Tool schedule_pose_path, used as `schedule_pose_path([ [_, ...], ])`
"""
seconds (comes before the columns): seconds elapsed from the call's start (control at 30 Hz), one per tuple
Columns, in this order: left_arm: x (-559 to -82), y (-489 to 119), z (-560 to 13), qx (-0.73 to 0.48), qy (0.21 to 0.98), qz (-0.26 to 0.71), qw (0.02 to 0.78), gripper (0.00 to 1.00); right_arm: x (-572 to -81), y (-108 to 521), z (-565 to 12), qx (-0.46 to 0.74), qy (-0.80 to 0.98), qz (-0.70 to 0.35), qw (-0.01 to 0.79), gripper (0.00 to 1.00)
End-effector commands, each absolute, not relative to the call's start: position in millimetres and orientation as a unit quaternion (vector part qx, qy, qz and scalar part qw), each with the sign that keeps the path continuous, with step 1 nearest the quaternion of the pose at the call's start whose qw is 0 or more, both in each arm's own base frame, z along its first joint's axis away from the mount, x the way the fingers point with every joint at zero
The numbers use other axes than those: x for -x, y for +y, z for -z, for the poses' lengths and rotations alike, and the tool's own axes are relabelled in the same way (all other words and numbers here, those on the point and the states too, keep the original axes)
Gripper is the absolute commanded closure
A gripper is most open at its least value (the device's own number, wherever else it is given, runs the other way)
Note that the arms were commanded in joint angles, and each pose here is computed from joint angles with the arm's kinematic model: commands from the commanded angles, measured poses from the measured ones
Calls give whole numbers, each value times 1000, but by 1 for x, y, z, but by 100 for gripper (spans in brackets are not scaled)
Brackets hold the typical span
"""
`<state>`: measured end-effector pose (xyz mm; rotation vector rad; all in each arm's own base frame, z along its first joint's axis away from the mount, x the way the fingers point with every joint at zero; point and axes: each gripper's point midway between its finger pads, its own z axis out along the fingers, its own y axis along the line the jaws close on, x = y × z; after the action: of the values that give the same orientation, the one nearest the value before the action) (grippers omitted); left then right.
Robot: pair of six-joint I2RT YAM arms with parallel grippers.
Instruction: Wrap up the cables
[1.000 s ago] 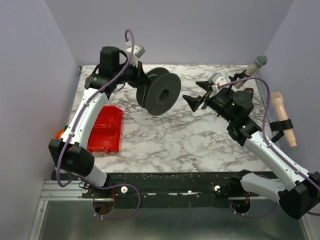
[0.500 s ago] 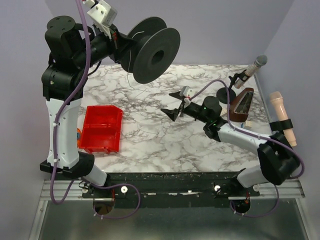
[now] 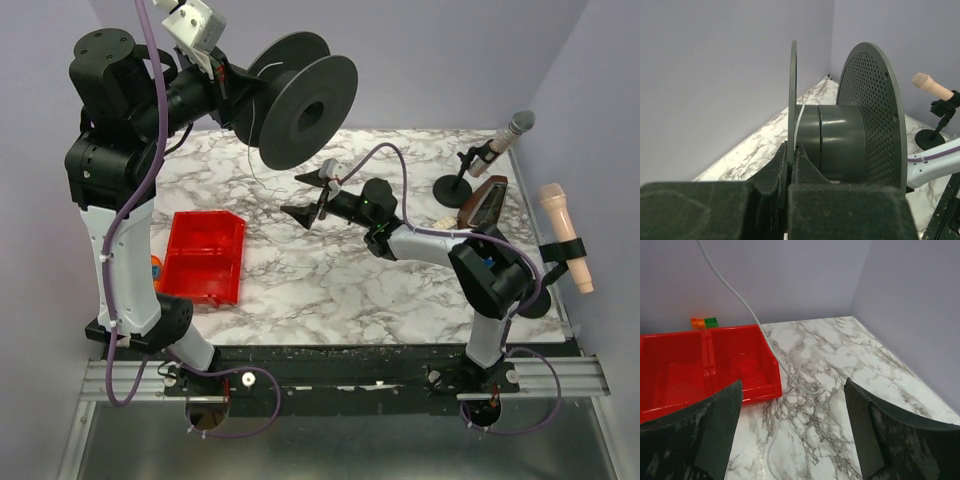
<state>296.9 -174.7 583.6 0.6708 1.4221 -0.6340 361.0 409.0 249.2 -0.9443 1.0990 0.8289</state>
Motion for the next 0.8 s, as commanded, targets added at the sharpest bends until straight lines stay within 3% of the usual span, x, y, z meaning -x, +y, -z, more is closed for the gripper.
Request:
schedule_pose_path([
  [0.0, -282, -177, -602, -303, 604, 293, 677, 100, -377, 427, -248, 393, 487, -392, 674, 11],
  [0.3, -266, -182, -615, -303, 588, 329, 674, 100, -393, 455, -236, 336, 502, -458, 652, 15],
  [0.4, -262, -184, -620, -304, 582, 338, 674, 100, -397, 462, -235, 302, 501, -492, 645, 22],
  [0.47, -261, -183, -623, -303, 578, 337, 679, 100, -401, 464, -236, 276, 502, -510, 641, 38],
  [0.5, -261, -183, -624, -302, 576, 335, 681, 100, -403, 464, -235, 265, 503, -518, 639, 51],
  [0.63, -259, -182, -621, -307, 579, 329, 680, 100, -403, 456, -240, 240, 503, -521, 646, 79],
  [0.7, -258, -179, -615, -313, 585, 316, 678, 100, -409, 434, -238, 210, 518, -506, 657, 99],
  [0.77, -261, -175, -604, -323, 596, 294, 674, 100, -422, 399, -242, 176, 533, -487, 669, 99],
])
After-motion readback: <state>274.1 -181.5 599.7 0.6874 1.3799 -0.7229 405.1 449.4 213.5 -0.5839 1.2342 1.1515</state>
